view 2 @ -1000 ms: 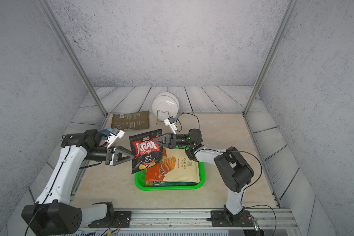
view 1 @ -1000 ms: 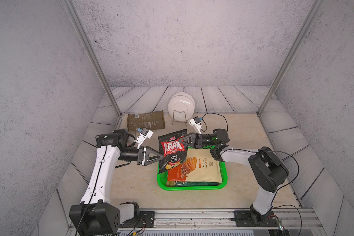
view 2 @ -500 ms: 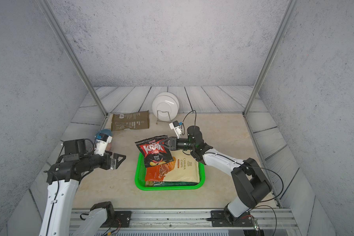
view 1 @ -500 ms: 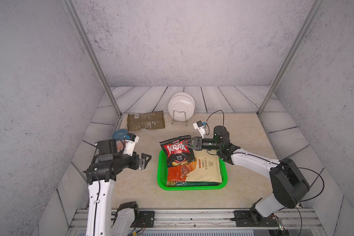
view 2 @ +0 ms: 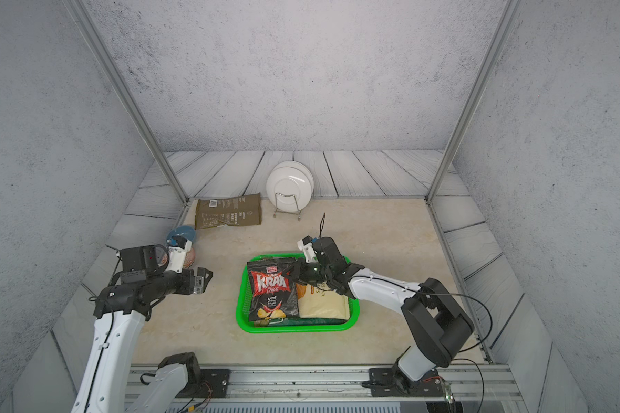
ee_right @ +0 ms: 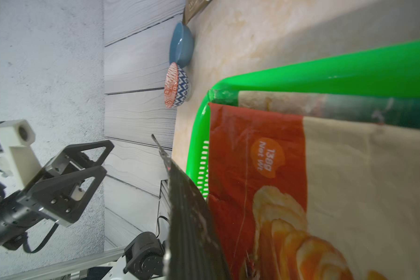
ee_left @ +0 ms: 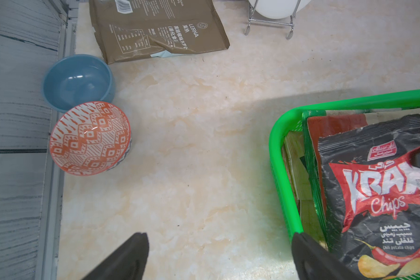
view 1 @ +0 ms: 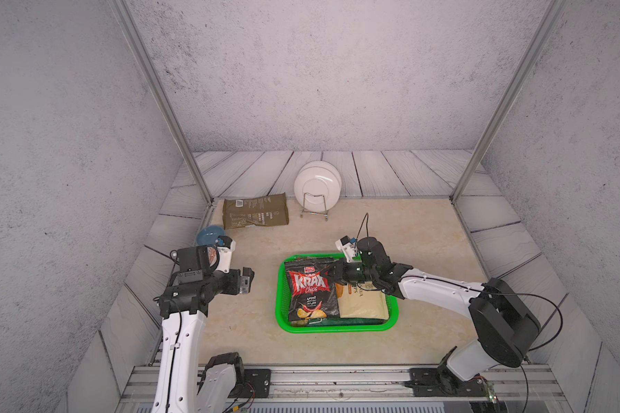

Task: Put the potato chips into the basket
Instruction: Place the potato chip in the basket.

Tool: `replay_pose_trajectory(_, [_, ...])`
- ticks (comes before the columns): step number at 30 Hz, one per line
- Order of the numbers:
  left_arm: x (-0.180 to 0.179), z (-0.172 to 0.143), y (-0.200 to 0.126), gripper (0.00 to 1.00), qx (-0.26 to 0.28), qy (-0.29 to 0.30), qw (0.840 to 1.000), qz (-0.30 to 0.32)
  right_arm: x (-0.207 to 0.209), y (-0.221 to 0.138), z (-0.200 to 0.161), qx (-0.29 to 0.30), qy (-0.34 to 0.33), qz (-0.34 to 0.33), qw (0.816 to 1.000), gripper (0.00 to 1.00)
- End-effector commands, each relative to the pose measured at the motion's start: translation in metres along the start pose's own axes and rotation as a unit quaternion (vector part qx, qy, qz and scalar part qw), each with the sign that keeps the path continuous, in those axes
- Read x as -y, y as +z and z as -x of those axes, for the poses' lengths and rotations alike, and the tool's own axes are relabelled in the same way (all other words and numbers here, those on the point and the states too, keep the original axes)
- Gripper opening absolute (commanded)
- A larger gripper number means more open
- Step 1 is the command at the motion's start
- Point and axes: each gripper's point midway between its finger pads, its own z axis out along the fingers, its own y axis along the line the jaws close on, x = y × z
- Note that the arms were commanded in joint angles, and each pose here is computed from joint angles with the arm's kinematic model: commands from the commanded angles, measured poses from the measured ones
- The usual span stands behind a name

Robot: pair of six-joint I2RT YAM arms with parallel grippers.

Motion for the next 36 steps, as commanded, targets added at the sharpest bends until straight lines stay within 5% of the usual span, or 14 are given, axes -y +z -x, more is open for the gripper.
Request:
replay_pose_trajectory(1, [-0.005, 0.000, 0.002, 0.99, 0.005, -0.003, 1.000, 0.011, 0.000, -0.008, 0.004, 0.030, 0.001, -0.038, 0.999, 0.00])
replay_pose_trajectory(5, [-0.005, 0.000, 0.002, 0.99, 0.005, -0.001, 1.000, 0.010, 0.006, -0.002, 0.005, 0.029, -0.006, -0.047, 0.998, 0.02])
replay_pose_trajectory(9, [-0.004, -0.001, 0.003, 0.98, 0.004, -0.001, 1.000, 0.009, 0.010, -0.008, 0.009, 0.026, -0.037, -0.090, 0.995, 0.32])
replay_pose_trajectory(16, [-0.004, -0.001, 0.003, 0.98, 0.004, 0.000, 1.000, 0.006, 0.019, -0.060, 0.024, 0.056, -0.118, -0.224, 0.966, 0.60])
replay_pose_trajectory(21, [-0.004, -0.001, 0.004, 0.98, 0.003, 0.000, 1.000, 0.006, 0.014, -0.087, 0.021, 0.064, -0.146, -0.247, 0.956, 0.58])
replay_pose_trajectory(26, [-0.003, -0.002, 0.006, 0.98, 0.002, 0.002, 1.000, 0.003, -0.020, -0.066, -0.005, 0.020, -0.190, -0.179, 0.965, 0.57])
replay_pose_trajectory(36, [-0.006, 0.005, 0.029, 0.94, -0.027, 0.018, 0.999, -0.010, -0.041, -0.035, -0.016, -0.008, -0.254, -0.172, 0.952, 0.58])
